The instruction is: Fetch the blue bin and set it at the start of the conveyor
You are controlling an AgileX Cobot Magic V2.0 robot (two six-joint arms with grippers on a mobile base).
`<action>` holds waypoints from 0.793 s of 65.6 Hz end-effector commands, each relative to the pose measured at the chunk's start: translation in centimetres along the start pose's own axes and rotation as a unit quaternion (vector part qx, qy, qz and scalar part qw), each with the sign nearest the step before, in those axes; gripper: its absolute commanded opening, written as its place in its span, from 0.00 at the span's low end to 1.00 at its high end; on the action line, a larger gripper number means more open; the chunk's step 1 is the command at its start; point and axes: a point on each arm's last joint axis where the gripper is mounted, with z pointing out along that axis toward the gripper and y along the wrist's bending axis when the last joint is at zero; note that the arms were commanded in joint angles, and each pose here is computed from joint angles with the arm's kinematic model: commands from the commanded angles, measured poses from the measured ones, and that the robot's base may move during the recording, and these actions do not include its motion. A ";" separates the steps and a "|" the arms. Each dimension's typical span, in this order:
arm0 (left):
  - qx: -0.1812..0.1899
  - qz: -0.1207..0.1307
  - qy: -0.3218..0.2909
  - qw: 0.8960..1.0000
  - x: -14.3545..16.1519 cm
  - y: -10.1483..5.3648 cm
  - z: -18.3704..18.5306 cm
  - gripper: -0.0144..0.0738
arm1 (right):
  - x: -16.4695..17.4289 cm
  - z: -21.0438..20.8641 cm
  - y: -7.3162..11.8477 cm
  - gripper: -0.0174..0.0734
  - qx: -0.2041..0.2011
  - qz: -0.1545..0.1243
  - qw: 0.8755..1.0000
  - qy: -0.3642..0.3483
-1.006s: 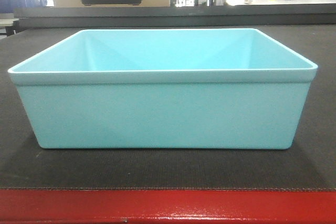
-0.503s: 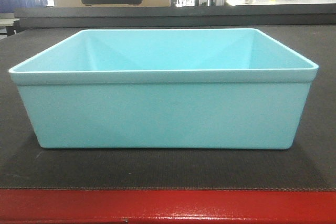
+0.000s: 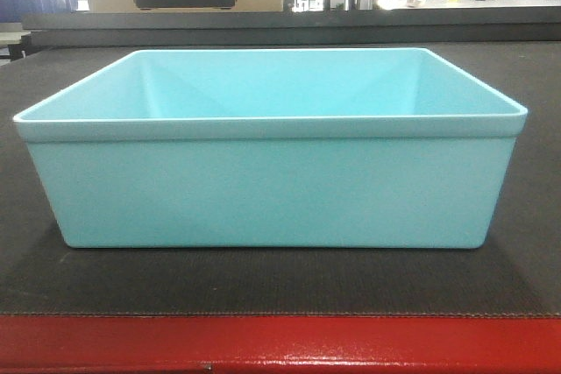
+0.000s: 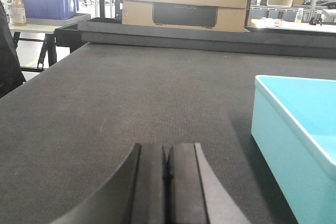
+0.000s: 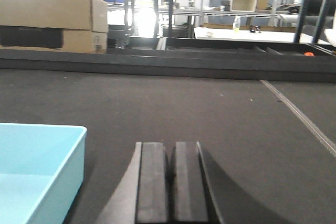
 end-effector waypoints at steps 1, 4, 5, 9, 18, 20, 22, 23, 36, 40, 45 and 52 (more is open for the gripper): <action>0.000 -0.002 -0.013 1.000 -0.2 0.0 0.0 0.04 | 1.6 0.1 -0.1 0.01 0.009 0.007 1.000 -0.027; 0.000 -0.002 -0.013 1.000 -0.2 0.0 0.0 0.04 | 3.2 0.2 -0.2 0.01 0.011 0.008 0.999 -0.029; 0.000 -0.002 -0.013 1.000 -0.2 0.0 0.0 0.04 | 3.6 0.2 -0.2 0.01 0.012 0.008 0.999 -0.030; 0.000 -0.002 -0.013 1.000 -0.2 0.0 0.0 0.04 | 5.1 0.0 -0.3 0.01 0.013 0.008 0.999 -0.038; 0.000 -0.002 -0.013 1.000 -0.2 0.0 0.0 0.04 | 7.5 0.1 -0.4 0.01 0.019 0.008 0.999 -0.042; 0.000 -0.002 -0.013 1.000 -0.2 0.0 0.0 0.04 | 7.6 0.1 -0.4 0.01 0.018 0.008 0.999 -0.040; 0.000 -0.002 -0.013 1.000 -0.2 0.0 0.0 0.04 | 7.9 0.1 -0.3 0.01 0.017 0.008 1.000 -0.022; 0.000 -0.002 -0.013 1.000 -0.2 0.0 0.0 0.04 | 7.9 0.1 -0.3 0.01 0.016 0.008 1.000 -0.020; 0.000 -0.002 -0.013 1.000 -0.2 0.0 0.0 0.04 | 7.9 0.1 -0.3 0.01 0.016 0.009 1.000 -0.020; 0.000 -0.002 -0.013 1.000 -0.2 0.0 0.0 0.04 | 7.9 0.1 -0.3 0.01 0.016 0.009 1.000 -0.020; 0.000 -0.002 -0.013 1.000 -0.2 0.0 0.0 0.04 | 7.9 0.1 -0.3 0.01 0.016 0.009 1.000 -0.020; 0.000 -0.002 -0.013 1.000 -0.2 0.0 0.0 0.04 | 7.9 0.1 -0.3 0.01 0.016 0.009 1.000 -0.020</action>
